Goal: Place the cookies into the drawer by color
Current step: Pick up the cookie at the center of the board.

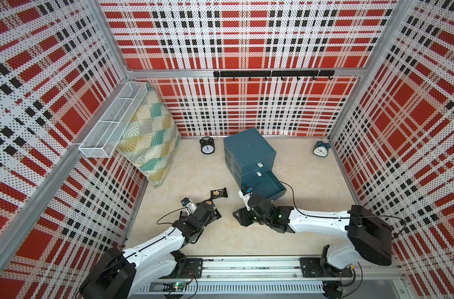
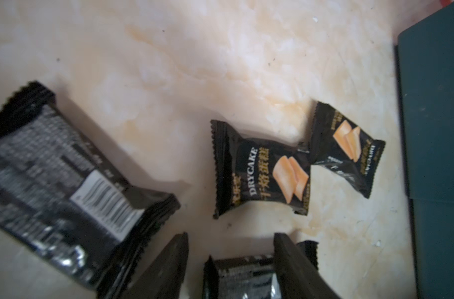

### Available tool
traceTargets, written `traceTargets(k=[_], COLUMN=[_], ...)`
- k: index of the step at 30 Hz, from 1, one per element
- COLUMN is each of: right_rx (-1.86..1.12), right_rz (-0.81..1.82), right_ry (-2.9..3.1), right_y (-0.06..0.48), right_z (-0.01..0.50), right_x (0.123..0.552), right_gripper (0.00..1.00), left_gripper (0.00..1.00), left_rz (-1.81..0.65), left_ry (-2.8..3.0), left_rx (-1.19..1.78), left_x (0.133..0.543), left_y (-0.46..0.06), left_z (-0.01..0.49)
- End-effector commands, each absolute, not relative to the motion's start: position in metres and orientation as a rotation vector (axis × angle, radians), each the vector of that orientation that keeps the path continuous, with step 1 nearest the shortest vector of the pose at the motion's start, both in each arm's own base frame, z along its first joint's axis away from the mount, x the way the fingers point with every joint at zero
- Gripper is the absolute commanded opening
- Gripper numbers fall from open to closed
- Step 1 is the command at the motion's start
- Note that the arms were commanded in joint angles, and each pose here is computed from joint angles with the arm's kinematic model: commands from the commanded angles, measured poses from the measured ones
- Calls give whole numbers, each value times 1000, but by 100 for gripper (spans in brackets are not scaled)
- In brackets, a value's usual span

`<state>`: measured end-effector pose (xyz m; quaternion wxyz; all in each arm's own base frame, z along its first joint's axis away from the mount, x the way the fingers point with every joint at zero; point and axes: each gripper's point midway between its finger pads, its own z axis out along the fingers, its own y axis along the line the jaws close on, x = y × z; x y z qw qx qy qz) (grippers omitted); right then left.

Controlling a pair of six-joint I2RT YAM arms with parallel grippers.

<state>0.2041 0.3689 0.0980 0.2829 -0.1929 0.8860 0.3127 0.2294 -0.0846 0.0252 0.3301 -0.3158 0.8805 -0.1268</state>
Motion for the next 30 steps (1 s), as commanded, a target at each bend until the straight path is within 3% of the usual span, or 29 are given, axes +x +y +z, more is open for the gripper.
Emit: traceTargets(k=[1,24,30], right_rx=[-497,-521,-499], right_rz=[863,985,1008], right_ry=[2384,2542,2547], right_y=[387,457,457], right_z=[97,32,28], right_x=[208,213,211], right_gripper=[47,29,15], left_gripper=[57,53,53], left_rz=[-389,-508,-529], left_ry=[2380,2353,2353], left_rx=[-744,-659,-650], left_x=[220,220,221], left_y=[-92,-96,-99], left_z=[10,14,15])
